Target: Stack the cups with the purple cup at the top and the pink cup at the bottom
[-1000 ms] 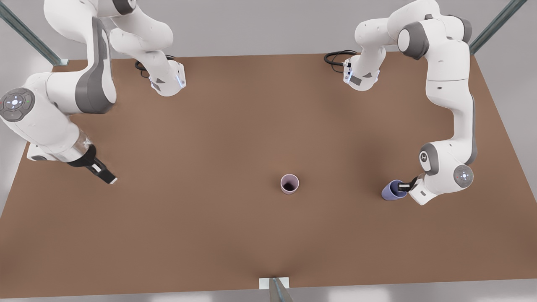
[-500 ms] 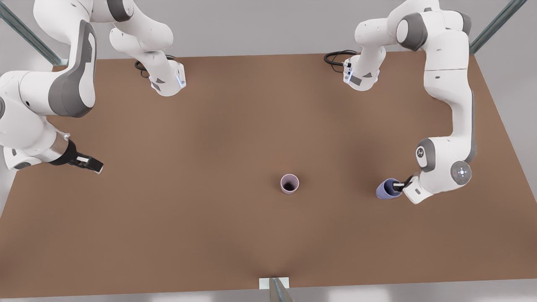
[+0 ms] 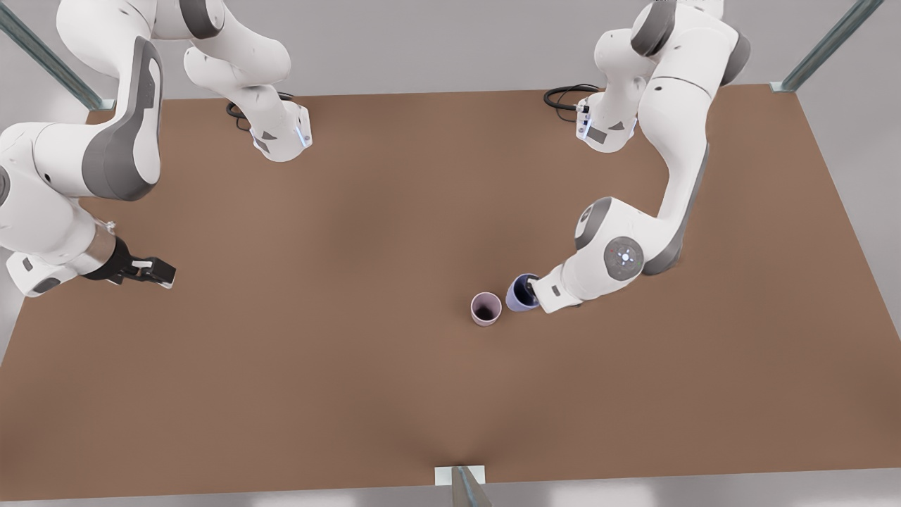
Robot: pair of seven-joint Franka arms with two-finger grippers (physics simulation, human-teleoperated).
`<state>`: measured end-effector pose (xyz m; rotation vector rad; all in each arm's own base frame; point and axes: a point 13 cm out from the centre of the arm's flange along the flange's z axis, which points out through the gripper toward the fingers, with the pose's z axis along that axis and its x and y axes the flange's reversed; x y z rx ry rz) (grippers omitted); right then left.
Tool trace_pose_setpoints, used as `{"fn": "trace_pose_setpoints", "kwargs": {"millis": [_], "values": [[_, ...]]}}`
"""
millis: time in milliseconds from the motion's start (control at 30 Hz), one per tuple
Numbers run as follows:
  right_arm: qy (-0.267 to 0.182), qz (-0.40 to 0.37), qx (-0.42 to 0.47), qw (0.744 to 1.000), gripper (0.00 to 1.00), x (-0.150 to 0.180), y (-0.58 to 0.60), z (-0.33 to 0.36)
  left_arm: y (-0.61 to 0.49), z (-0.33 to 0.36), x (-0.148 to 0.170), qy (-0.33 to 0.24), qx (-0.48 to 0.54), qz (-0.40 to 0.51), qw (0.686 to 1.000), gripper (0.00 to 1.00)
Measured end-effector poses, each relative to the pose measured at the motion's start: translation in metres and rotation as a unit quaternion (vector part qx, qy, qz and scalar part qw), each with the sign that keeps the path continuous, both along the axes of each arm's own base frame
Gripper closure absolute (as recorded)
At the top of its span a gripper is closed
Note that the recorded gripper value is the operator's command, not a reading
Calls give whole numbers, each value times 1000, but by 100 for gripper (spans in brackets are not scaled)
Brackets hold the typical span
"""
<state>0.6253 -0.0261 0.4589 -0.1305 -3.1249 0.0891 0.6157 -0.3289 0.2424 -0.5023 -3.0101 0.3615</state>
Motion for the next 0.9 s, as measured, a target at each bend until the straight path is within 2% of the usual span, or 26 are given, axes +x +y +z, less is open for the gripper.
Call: {"fn": "trace_pose_setpoints", "kwargs": {"millis": [167, 600, 900], "values": [[-1, 16, 0, 1000, 0, 0, -4, 1, -36, -12, -13, 18, 3, 31, 999, 79], [-4, 42, 0, 999, 0, 2, -8, 4, -54, -32, -5, 29, 3, 124, 992, 79], [-5, 53, 1, 999, 0, 2, -7, 5, -60, -50, -9, 40, 13, 154, 987, 79]]}}
